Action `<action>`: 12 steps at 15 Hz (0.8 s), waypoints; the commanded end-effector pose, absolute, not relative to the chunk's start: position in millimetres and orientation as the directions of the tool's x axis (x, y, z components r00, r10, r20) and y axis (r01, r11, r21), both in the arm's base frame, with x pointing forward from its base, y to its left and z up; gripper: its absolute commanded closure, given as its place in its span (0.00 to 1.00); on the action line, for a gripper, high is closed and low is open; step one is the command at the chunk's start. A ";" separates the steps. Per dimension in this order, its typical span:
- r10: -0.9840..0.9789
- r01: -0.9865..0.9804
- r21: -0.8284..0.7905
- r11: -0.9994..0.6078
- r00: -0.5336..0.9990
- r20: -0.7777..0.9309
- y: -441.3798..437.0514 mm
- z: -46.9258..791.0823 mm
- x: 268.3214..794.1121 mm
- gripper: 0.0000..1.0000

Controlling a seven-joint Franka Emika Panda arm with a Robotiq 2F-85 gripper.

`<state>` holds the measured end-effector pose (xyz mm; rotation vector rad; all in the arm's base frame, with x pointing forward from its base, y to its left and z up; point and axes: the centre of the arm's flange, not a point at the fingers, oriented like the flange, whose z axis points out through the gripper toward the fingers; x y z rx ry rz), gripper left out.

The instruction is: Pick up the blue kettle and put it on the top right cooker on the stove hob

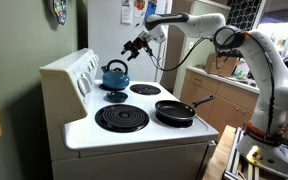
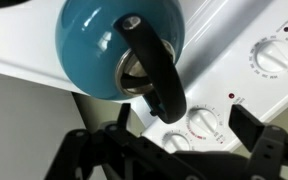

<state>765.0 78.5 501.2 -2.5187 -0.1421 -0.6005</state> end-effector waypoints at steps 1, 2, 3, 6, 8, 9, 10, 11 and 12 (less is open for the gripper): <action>-0.076 0.151 -0.490 -0.858 0.907 0.413 66.9 497.7 700.3 0.00; -0.060 0.168 -0.471 -0.866 0.901 0.430 63.1 500.0 694.1 0.00; -0.063 0.159 -0.458 -0.875 0.899 0.432 59.8 502.6 688.6 0.00; -0.076 0.125 -0.419 -0.900 0.899 0.431 49.1 511.3 669.5 0.00; -0.088 0.094 -0.388 -0.917 0.900 0.427 39.6 514.9 655.3 0.00; -0.094 0.077 -0.370 -0.926 0.901 0.424 35.1 517.0 648.9 0.00; -0.097 0.065 -0.348 -0.935 0.898 0.428 29.8 518.6 642.8 0.00; -0.101 0.051 -0.328 -0.943 0.897 0.430 25.4 520.3 637.3 0.00; -0.108 0.034 -0.304 -0.952 0.892 0.438 20.9 521.0 632.6 0.00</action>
